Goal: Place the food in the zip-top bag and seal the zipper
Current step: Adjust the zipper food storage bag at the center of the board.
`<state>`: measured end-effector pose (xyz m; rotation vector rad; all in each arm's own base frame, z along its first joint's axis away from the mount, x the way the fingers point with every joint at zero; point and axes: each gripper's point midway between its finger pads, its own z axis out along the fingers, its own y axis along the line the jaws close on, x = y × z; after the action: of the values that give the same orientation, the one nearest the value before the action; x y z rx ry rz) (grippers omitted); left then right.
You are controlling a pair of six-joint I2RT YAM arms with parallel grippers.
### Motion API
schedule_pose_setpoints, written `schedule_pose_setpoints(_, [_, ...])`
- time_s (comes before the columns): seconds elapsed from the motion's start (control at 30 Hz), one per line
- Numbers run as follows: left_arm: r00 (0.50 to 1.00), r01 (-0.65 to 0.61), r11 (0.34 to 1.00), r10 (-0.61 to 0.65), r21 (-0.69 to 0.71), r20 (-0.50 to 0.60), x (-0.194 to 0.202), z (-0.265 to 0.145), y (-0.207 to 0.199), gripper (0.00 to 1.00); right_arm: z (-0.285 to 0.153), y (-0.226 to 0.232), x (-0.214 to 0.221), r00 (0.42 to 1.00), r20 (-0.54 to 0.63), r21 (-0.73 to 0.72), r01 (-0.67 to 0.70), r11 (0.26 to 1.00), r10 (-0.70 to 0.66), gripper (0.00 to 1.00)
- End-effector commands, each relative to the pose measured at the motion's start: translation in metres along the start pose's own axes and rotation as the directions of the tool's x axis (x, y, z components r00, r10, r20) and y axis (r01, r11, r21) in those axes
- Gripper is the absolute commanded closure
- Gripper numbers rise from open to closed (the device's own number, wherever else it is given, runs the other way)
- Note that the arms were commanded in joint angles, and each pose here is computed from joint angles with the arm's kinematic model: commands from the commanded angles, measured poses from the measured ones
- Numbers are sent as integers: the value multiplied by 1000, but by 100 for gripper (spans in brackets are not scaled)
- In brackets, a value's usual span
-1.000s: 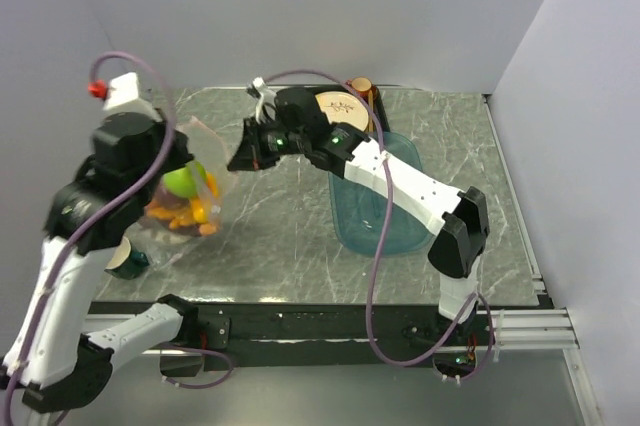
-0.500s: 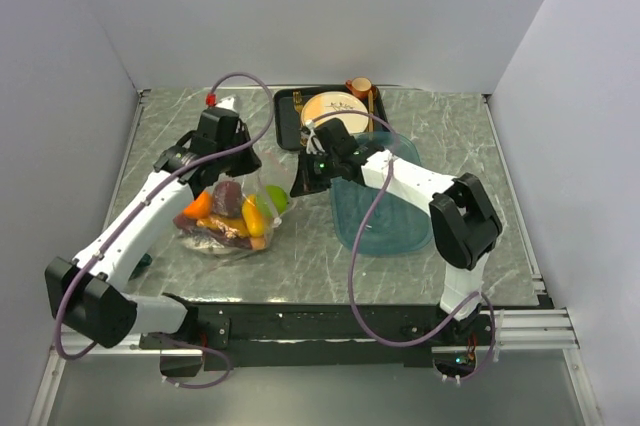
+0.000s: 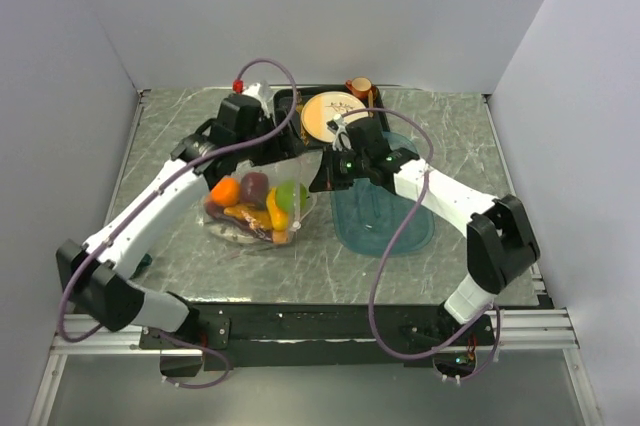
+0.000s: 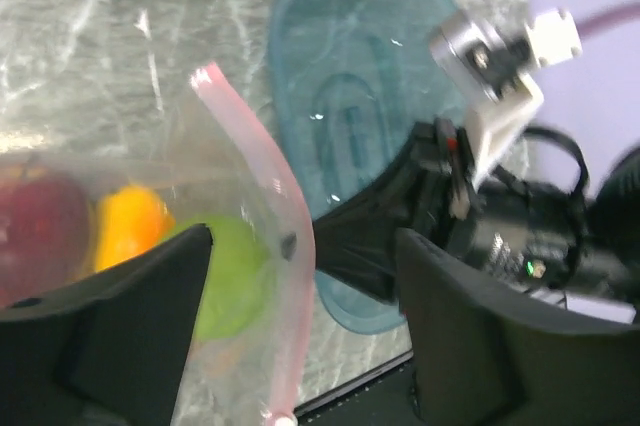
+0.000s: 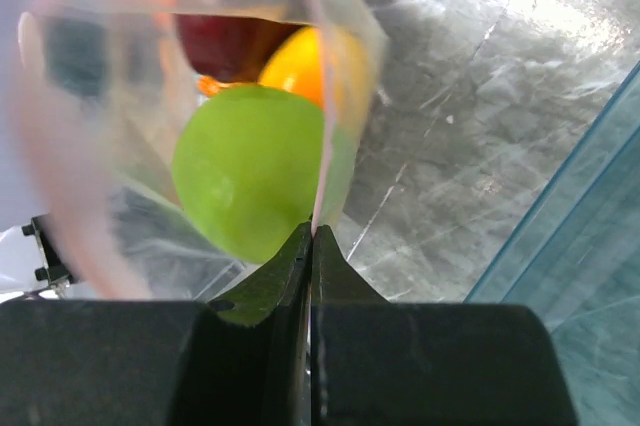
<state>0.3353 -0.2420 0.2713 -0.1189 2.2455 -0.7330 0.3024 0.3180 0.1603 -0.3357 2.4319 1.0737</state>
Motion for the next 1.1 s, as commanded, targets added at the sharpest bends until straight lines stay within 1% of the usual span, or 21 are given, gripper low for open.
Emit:
schedule_pose_setpoints(0.0, [989, 27, 999, -32, 41, 147, -4, -52, -6, 17, -7, 8, -19, 993, 102, -10, 54, 999, -53, 96])
schedule_pose_setpoints(0.07, [982, 75, 995, -84, 60, 169, 2, -67, -1, 10, -1, -1, -19, 996, 65, 25, 60, 998, -61, 97])
schedule_pose_setpoints(0.1, [979, 90, 993, -102, 72, 176, 13, -79, 7, 9, 1, -3, -17, 996, 60, 33, 62, 998, -64, 97])
schedule_pose_setpoints(0.23, [969, 186, 974, -203, 127, 142, 48, -95, 19, 10, 5, -10, -14, 998, 56, 51, 36, 998, -39, 97])
schedule_pose_setpoints(0.27, [955, 245, 959, -264, 144, 135, 53, -97, 18, 10, 5, -10, -15, 998, 59, 54, 35, 998, -38, 96])
schedule_pose_setpoints(0.3, [949, 266, 952, -287, 153, 133, 65, -101, 24, 10, 4, -11, -16, 997, 61, 61, 32, 998, -36, 97])
schedule_pose_setpoints(0.33, [944, 285, 945, -306, 162, 126, 71, -101, 26, 10, 3, -12, -17, 997, 73, 74, 28, 997, -33, 97])
schedule_pose_setpoints(0.37, [927, 327, 926, -353, 189, 126, 72, -101, 23, 11, 3, -14, -16, 996, 79, 79, 24, 997, -30, 97])
schedule_pose_setpoints(0.4, [924, 342, 921, -366, 185, 111, 85, -98, 30, 11, 2, -14, -17, 996, 84, 81, 20, 996, -27, 97])
schedule_pose_setpoints(0.47, [905, 395, 898, -416, 195, 84, 95, -92, 29, 12, -1, -13, -18, 995, 97, 85, 3, 996, -11, 97])
schedule_pose_setpoints(0.6, [889, 445, 872, -457, 201, 14, 124, -73, 16, 12, -6, -8, -25, 987, 156, 75, -58, 996, 46, 97])
schedule_pose_setpoints(0.63, [883, 454, 869, -468, 195, 27, 125, -70, 16, 12, -9, -6, -27, 984, 169, 69, -62, 996, 50, 97])
schedule_pose_setpoints(0.7, [873, 478, 858, -487, 188, -1, 138, -66, 7, 12, -10, -6, -26, 981, 184, 64, -83, 994, 70, 96])
schedule_pose_setpoints(0.73, [853, 511, 840, -522, 183, 13, 137, -65, 6, 11, -11, -7, -25, 979, 188, 66, -87, 994, 74, 96])
schedule_pose_setpoints(0.8, [843, 532, 829, -538, 171, -11, 153, -62, 5, 11, -10, -8, -24, 978, 190, 67, -97, 993, 83, 97])
schedule_pose_setpoints(0.83, [815, 570, 801, -580, 185, -1, 151, -62, 3, 11, -10, -9, -23, 978, 187, 69, -102, 992, 87, 97])
schedule_pose_setpoints(0.9, [797, 594, 780, -603, 197, -13, 161, -59, 4, 13, -11, -9, -22, 978, 190, 68, -106, 992, 91, 97])
schedule_pose_setpoints(0.93, [768, 629, 750, -640, 206, -14, 161, -58, 3, 15, -13, -9, -21, 977, 194, 68, -108, 992, 93, 97])
schedule_pose_setpoints(1.0, [742, 658, 729, -670, 187, 5, 168, -50, 15, 18, -17, -8, -23, 973, 210, 68, -106, 992, 90, 96])
schedule_pose_setpoints(1.03, [706, 692, 689, -708, 215, -4, 165, -51, 10, 21, -17, -8, -22, 973, 211, 70, -107, 992, 90, 96])
schedule_pose_setpoints(1.07, [696, 702, 682, -718, 203, 8, 172, -46, 19, 23, -19, -7, -23, 973, 213, 71, -106, 992, 88, 96])
